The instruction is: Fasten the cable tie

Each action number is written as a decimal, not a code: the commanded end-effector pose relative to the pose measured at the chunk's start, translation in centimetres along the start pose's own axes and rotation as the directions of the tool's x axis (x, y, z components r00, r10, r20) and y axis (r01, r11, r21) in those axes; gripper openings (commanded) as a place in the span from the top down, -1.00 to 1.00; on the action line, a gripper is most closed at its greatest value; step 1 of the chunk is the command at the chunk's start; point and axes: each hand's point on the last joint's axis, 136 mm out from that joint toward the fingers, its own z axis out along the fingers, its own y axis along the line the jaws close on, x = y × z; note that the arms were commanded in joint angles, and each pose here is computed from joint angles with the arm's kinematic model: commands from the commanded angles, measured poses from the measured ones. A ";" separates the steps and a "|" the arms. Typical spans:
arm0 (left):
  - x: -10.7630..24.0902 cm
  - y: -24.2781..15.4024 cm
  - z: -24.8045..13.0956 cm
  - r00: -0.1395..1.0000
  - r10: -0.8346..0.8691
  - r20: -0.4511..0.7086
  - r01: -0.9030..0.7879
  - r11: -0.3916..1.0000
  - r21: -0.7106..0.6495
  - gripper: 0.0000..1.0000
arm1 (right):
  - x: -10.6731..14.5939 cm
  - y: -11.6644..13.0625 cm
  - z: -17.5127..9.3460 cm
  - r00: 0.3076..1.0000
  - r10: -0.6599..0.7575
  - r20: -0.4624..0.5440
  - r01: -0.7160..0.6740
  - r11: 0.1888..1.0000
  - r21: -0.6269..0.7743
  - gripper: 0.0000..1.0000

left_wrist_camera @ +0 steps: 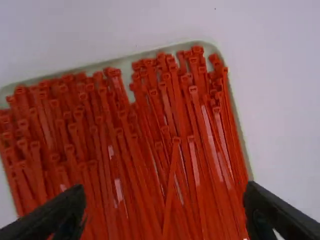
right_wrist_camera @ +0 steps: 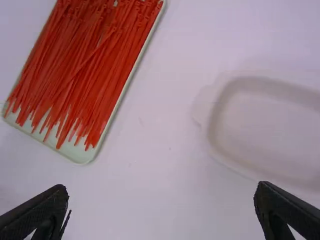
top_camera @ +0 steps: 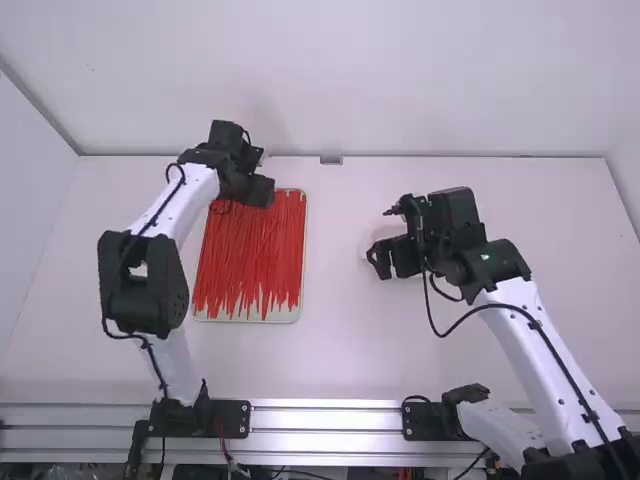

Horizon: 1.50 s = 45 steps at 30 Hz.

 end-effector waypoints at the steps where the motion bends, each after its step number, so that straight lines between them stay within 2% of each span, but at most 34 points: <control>1: -0.3 0.3 1.5 0.999 -0.034 -0.002 0.034 0.999 -0.015 -0.54 | -0.8 0.3 -0.5 1.000 -0.009 0.016 0.009 1.000 -0.007 -0.98; 4: -0.1 0.5 2.9 0.999 -0.043 0.000 0.043 0.999 -0.013 -0.46 | -0.7 0.6 -0.4 1.000 -0.016 0.014 0.016 1.000 -0.012 -0.99; 7: 0.4 0.2 4.9 0.999 -0.042 0.001 0.042 0.999 0.016 -0.24 | -0.7 0.9 -0.3 1.000 -0.027 0.012 0.027 1.000 -0.016 -0.98; 14: 1.8 0.0 7.0 0.999 -0.040 -0.004 0.040 0.999 0.029 0.14 | -0.8 0.7 -0.4 1.000 -0.022 0.015 0.022 1.000 -0.013 -0.98; 29: 4.6 -2.0 9.4 0.998 -0.058 0.000 0.058 0.990 0.127 0.20 | -0.2 0.5 -0.4 1.000 -0.007 -0.007 0.007 1.000 -0.011 -0.99; 32: 4.8 -2.6 9.6 0.999 -0.050 -0.001 0.050 0.989 0.137 0.28 | -0.2 0.5 -0.4 1.000 -0.008 -0.006 0.008 1.000 -0.011 -0.98; 41: 4.7 -1.6 9.8 0.999 -0.042 0.007 0.042 0.998 0.053 0.46 | -0.2 0.4 -0.4 1.000 -0.007 -0.008 0.007 1.000 -0.010 -0.99; 45: 4.8 -1.1 9.9 0.999 -0.044 0.003 0.044 0.999 0.029 0.46 | -0.2 0.5 -0.4 1.000 0.000 -0.008 0.000 1.000 -0.011 -0.99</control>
